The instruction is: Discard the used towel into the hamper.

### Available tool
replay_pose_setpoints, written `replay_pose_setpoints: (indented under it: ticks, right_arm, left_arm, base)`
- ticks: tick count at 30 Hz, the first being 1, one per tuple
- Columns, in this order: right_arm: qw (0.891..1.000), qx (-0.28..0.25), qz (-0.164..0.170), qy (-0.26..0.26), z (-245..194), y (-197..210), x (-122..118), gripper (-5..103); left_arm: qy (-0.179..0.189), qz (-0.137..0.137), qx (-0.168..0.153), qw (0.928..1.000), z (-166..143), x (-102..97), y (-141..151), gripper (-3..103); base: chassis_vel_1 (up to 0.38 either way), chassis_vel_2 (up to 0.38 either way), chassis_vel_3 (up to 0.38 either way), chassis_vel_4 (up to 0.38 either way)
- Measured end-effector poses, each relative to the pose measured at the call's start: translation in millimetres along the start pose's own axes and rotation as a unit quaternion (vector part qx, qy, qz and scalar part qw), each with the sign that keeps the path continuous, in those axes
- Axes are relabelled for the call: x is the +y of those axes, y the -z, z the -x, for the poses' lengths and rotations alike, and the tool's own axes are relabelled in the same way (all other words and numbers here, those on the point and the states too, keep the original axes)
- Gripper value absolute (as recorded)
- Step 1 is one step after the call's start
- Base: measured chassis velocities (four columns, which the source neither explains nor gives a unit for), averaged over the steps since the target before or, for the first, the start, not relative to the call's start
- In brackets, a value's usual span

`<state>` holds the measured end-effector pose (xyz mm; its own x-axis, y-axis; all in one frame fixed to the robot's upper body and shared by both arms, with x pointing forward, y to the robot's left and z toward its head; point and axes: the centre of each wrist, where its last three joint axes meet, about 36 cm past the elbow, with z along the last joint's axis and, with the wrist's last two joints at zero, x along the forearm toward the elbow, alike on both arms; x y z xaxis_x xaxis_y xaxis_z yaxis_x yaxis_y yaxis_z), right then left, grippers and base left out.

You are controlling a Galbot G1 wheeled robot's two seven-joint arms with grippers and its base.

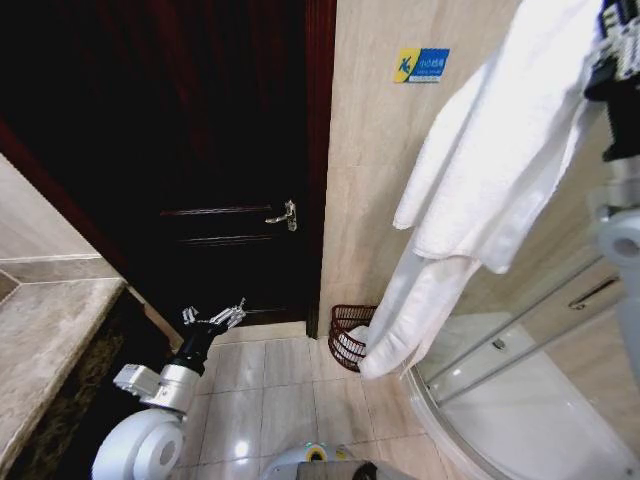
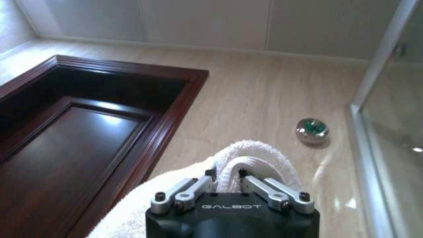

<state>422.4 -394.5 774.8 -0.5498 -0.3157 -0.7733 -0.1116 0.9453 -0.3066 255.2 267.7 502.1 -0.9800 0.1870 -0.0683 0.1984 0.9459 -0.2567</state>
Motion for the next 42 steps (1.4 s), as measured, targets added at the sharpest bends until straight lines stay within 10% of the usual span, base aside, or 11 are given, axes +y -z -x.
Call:
replay_pose_setpoints:
  ticks: [16,42]
  right_arm:
    - [1.0,-0.019,0.0,-0.012,51,-40,-6,9]
    - [0.994,0.089,0.056,-0.012,-71,-102,54,9]
  left_arm:
    - [0.0,0.0,0.0,1.0,0,0.0,0,100]
    - [0.0,0.0,0.0,1.0,0,0.0,0,100]
  base:
    - [0.0,0.0,0.0,0.0]
    - [0.0,0.0,0.0,0.0]
